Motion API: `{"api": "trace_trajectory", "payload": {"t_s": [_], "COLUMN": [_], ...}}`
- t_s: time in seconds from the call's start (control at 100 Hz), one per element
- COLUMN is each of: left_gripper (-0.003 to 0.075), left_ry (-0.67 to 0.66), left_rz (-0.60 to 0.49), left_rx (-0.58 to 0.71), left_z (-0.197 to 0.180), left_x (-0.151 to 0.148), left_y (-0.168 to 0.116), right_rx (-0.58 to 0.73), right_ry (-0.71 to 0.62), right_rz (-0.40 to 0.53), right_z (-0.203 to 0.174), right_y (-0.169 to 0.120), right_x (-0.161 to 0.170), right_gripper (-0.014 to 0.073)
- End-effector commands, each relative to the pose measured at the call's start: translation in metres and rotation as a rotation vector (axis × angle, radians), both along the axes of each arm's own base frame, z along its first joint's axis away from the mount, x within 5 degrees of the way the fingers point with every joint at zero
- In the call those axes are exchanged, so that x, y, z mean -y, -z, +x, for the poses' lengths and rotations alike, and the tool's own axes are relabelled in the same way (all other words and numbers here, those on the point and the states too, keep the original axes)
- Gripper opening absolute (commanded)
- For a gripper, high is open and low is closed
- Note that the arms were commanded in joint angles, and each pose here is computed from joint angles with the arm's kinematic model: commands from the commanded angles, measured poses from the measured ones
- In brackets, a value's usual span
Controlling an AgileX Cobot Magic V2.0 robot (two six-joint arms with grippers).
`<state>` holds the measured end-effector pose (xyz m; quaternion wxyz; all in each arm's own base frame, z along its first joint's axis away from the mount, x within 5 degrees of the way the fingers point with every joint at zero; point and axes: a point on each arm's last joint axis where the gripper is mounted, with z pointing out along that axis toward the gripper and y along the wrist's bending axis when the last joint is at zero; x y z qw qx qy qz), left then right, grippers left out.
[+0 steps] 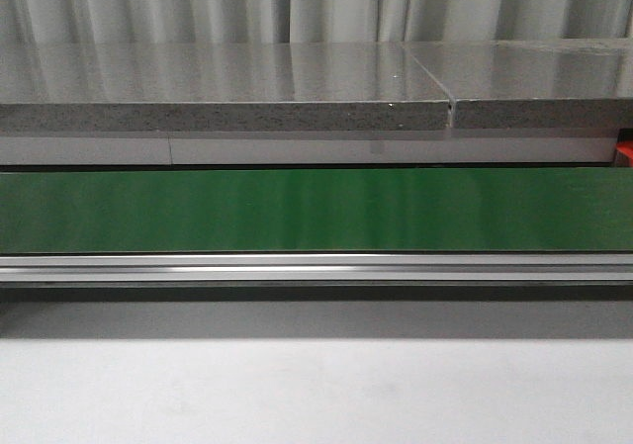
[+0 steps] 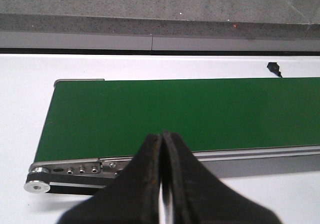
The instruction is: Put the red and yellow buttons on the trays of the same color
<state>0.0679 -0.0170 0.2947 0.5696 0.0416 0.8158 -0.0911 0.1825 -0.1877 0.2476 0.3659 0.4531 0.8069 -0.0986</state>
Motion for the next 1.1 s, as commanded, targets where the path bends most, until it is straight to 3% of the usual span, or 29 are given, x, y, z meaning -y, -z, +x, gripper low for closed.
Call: {"api": "trace_trajectory", "payload": {"t_s": [0.0,0.28,0.63,0.89,1.09], "left_gripper": [-0.0019,-0.0019,-0.0019,-0.0019,-0.0019], "left_ry": [-0.007,-0.007,-0.007,-0.007,-0.007], "left_rz": [-0.030,-0.030,-0.030,-0.030,-0.030], "left_rx": [0.089,0.089,0.089,0.089,0.089], "left_z": [0.002,0.002,0.002,0.002,0.002], "left_x": [0.000,0.000,0.000,0.000,0.000], "left_y": [-0.015,-0.015,-0.015,-0.015,-0.015], "right_rx": [0.125,0.277,0.404,0.389,0.387], "right_ry": [-0.027,-0.275,-0.659,-0.795,-0.802], "right_rz": [-0.114,-0.269,-0.439,-0.495,-0.494], "right_z": [0.001,0.002,-0.021,-0.057,-0.081], "right_y": [-0.035,-0.085,-0.121,-0.127,-0.103], "right_x": [-0.012,-0.078,-0.153,-0.174,-0.177], "right_gripper": [0.0562,0.0562,0.0562,0.0562,0.0562]}}
